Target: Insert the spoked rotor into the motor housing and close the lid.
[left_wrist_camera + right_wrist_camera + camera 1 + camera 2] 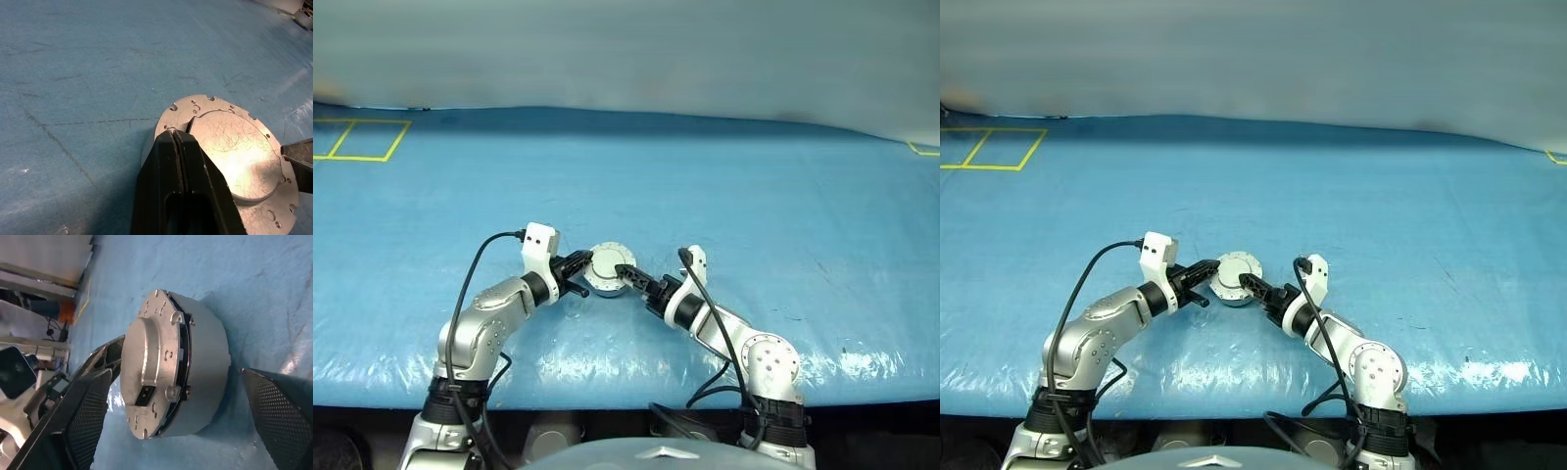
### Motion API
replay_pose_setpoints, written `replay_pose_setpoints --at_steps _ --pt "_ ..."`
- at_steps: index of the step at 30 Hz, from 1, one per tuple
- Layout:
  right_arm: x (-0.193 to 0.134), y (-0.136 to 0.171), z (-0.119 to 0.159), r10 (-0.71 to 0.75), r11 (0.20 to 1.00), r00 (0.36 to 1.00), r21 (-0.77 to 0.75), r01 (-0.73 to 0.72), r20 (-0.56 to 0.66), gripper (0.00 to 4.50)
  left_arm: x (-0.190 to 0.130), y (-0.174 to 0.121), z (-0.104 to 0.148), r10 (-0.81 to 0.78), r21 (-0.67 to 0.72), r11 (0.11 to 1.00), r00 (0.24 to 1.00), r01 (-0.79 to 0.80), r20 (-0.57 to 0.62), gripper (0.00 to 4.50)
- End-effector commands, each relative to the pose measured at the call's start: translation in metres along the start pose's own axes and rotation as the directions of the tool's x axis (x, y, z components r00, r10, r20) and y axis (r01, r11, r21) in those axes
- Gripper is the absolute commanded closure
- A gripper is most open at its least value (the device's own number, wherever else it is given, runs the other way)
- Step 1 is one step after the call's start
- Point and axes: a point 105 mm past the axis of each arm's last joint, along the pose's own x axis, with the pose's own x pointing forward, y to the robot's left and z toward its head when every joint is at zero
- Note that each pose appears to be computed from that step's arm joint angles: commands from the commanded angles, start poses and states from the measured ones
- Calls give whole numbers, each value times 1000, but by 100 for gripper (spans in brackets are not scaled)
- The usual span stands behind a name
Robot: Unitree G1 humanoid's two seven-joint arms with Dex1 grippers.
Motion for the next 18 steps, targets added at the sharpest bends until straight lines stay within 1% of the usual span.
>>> replay_pose_setpoints --at_steps 1,4,5,6,7,9,10,11,18 --pt "23 37 -9 163 960 986 223 -168 41 67 2 -4 -10 -18 -9 1000 999 18 -35 450" --pt "22 38 -11 182 948 983 262 -184 32 156 2 -4 -11 -18 -10 1000 999 17 -34 450" --pt "21 38 -12 186 946 982 265 -185 22 197 2 -4 -11 -18 -11 1000 999 17 -34 450" --pt "21 38 -14 187 946 982 267 -183 11 229 2 -4 -11 -17 -12 1000 999 17 -34 450" --pt "19 38 -17 186 947 982 266 -179 -3 257 2 -4 -11 -18 -13 1000 999 17 -34 450" --pt "17 37 -21 182 949 983 266 -169 -22 294 1 -3 -12 -17 -16 1000 999 17 -34 450" --pt "16 36 -23 177 950 984 268 -162 -31 323 1 -3 -13 -18 -18 1000 999 17 -34 450" --pt "16 34 -25 171 951 985 267 -154 -39 331 1 -3 -14 -18 -19 1000 999 17 -35 450" --pt "12 31 -29 151 957 986 260 -130 -64 331 3 -4 -11 -25 -19 1000 1000 25 -16 450"
